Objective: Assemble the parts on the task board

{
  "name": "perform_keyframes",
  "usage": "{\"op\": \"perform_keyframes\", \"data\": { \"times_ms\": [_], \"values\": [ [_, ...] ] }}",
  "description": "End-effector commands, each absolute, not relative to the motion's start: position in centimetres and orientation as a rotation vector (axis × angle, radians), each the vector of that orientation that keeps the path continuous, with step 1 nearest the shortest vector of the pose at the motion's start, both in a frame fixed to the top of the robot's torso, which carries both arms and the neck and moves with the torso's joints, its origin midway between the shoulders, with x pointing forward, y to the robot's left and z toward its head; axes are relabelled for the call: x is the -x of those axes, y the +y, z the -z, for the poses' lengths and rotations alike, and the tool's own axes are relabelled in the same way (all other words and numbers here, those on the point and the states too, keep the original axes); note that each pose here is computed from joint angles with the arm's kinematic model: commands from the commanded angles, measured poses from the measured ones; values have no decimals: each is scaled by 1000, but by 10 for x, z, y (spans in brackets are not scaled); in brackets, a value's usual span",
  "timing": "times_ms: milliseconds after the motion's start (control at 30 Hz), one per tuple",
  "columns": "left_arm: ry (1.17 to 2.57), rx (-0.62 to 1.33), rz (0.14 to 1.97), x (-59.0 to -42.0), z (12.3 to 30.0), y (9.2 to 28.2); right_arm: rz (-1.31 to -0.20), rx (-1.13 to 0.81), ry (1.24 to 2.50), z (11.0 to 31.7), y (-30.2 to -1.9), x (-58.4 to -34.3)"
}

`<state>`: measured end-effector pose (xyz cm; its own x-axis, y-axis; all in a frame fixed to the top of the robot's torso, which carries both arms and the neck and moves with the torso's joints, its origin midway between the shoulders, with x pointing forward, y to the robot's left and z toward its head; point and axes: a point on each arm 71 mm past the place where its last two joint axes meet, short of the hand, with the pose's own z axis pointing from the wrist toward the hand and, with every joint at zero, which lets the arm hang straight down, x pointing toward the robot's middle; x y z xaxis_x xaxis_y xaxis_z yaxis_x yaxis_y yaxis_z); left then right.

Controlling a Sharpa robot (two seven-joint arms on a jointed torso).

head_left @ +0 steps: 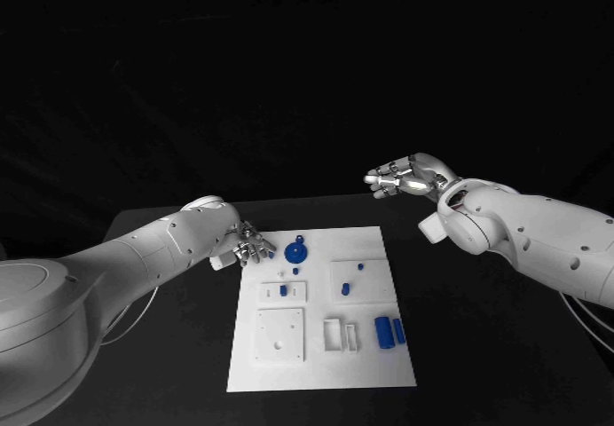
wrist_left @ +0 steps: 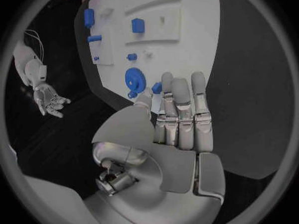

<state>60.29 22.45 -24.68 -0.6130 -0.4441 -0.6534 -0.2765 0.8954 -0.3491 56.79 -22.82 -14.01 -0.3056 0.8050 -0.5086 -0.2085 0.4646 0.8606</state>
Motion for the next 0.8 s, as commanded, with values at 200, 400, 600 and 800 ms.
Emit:
{"op": "perform_keyframes", "data": {
  "times_ms": [200, 400, 600, 800],
  "values": [
    [2266, 511, 312, -603, 247, 219, -1116, -529, 1567, 140, -226, -568],
    [2264, 513, 312, -603, 246, 219, -1116, -530, 1567, 140, -226, -568],
    [2265, 515, 309, -603, 247, 220, -1116, -531, 1566, 140, -227, -568],
    [2270, 514, 307, -603, 247, 219, -1116, -532, 1568, 140, -227, -568]
  ]
}}
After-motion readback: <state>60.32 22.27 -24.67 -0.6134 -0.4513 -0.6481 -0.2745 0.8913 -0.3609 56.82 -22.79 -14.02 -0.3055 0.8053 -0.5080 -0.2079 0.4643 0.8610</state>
